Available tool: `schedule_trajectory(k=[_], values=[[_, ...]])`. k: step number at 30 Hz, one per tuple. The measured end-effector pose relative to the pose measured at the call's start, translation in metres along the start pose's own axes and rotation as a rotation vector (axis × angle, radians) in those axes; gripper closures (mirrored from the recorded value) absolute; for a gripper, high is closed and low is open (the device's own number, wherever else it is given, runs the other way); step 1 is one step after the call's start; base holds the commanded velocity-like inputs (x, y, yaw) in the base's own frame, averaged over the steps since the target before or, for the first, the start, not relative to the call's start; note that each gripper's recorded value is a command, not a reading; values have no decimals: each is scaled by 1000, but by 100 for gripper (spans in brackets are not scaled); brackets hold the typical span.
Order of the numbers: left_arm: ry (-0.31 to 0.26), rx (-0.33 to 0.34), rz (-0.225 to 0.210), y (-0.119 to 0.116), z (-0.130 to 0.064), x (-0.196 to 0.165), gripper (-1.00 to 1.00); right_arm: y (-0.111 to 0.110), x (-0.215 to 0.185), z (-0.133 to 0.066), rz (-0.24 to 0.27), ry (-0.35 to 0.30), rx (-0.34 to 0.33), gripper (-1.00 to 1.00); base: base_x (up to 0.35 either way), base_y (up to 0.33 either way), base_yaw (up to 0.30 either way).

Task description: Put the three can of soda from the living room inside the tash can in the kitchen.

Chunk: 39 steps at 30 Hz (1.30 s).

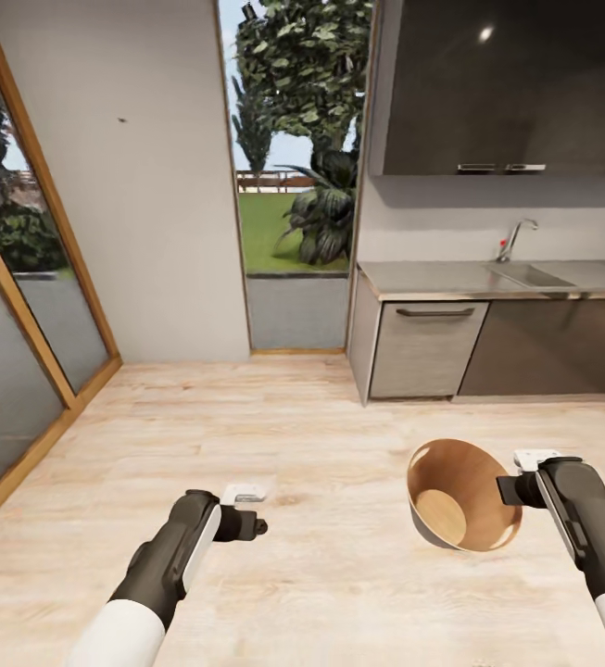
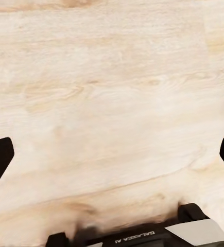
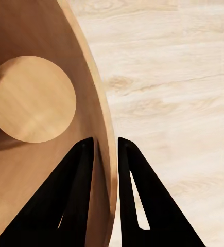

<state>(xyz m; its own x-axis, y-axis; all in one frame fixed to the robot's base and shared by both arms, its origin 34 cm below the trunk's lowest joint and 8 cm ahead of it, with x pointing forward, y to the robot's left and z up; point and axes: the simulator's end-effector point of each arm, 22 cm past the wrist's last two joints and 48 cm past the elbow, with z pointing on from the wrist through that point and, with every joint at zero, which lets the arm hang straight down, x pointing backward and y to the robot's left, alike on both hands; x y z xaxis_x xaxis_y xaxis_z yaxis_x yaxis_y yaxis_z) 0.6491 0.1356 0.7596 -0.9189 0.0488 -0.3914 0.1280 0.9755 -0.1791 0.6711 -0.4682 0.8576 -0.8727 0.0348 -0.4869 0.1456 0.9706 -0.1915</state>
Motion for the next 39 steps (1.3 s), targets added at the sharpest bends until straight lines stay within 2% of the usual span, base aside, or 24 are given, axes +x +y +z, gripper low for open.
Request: schedule_trajectory(k=[5, 15, 22, 31, 39], values=[[-10, 4, -2, -1, -2, -3, -100, 1, 0, 0, 0, 0, -2, 100, -278, -10, 289], [-31, 2, 2, -1, -1, -7, -100, 4, 0, 0, 1, 0, -8, 100, -107, -46, 289], [-52, 0, 6, -1, -1, -12, -100, 3, 0, 0, -2, 0, -4, 100, -58, -247, 289], [-54, 12, 11, -10, 0, -12, -100, 4, 0, 0, -2, 1, -5, 100, -5, -293, 289], [-53, 7, 14, -9, 0, -12, -100, 6, 0, 1, 1, 0, -9, 100, -83, -298, 289]])
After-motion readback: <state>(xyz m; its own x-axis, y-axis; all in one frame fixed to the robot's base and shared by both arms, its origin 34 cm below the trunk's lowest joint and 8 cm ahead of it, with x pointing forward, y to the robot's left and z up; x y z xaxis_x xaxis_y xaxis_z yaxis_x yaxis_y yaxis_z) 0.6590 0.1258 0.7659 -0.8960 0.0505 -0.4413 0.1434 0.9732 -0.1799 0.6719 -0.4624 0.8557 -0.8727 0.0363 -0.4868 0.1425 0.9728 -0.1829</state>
